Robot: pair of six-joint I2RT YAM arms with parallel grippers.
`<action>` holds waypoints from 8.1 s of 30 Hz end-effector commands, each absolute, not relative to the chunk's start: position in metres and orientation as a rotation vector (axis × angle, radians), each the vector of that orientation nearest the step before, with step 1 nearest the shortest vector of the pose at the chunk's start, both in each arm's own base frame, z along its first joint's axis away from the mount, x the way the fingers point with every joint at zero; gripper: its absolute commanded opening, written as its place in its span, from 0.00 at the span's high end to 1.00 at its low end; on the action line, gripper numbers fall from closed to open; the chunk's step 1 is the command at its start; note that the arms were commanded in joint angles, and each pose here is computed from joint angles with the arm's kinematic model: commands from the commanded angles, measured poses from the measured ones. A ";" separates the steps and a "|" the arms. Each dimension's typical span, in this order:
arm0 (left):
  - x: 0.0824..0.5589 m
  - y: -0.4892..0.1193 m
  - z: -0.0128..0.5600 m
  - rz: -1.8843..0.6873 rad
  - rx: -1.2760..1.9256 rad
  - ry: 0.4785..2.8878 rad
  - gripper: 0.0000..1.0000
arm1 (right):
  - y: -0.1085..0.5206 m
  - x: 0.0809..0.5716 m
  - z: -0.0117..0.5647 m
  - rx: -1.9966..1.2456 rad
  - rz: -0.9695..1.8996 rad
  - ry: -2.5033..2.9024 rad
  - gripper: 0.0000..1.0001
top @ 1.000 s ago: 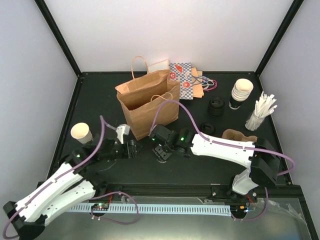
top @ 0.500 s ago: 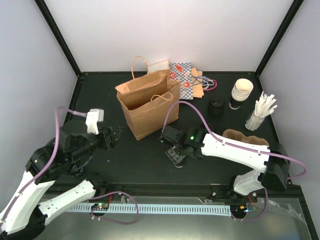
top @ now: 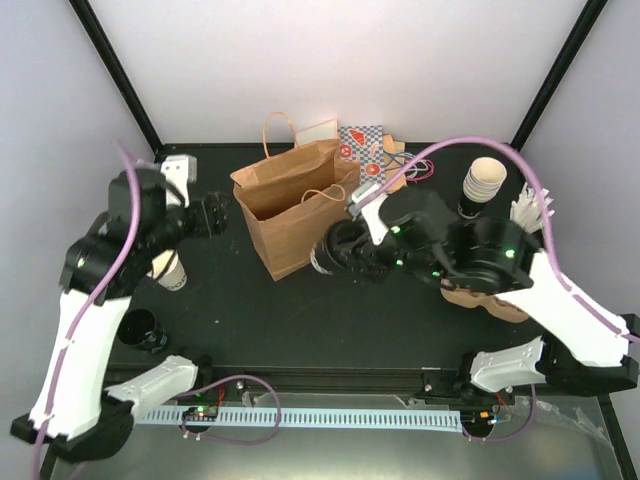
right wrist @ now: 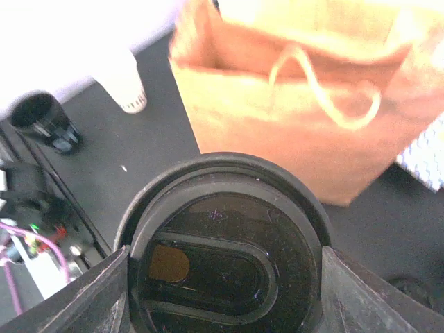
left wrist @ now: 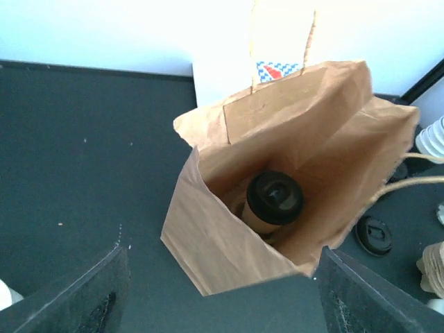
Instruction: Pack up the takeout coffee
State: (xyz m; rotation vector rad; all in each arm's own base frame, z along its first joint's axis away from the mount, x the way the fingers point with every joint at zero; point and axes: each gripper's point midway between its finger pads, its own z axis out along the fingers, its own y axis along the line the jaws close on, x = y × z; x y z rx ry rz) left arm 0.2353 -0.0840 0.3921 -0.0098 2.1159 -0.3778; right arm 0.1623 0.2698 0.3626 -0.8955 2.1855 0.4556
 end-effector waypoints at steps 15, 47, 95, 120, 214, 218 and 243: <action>0.364 -0.121 0.367 -0.420 0.448 2.185 0.05 | 0.282 0.224 0.550 -0.540 0.486 1.678 0.41; 0.401 -0.178 0.337 -0.794 0.693 2.221 0.93 | 0.287 0.276 0.392 -0.784 0.417 2.199 0.48; 0.148 -0.259 0.347 -1.041 1.009 1.770 0.98 | 0.351 0.095 0.266 -1.196 0.374 1.858 0.58; 0.138 -0.261 0.342 -1.059 1.010 1.796 0.93 | 0.372 0.088 0.201 -1.400 0.211 1.760 0.59; 0.247 -0.215 0.071 -1.683 -0.037 2.785 0.35 | 0.388 0.144 0.171 -1.499 -0.227 1.436 0.55; 0.246 -0.214 0.068 -1.681 -0.041 2.803 0.36 | 0.390 0.149 0.179 -1.486 -0.212 1.443 0.55; 0.228 -0.216 0.062 -1.794 -0.077 2.852 0.41 | 0.388 0.170 0.160 -1.479 -0.332 1.405 0.54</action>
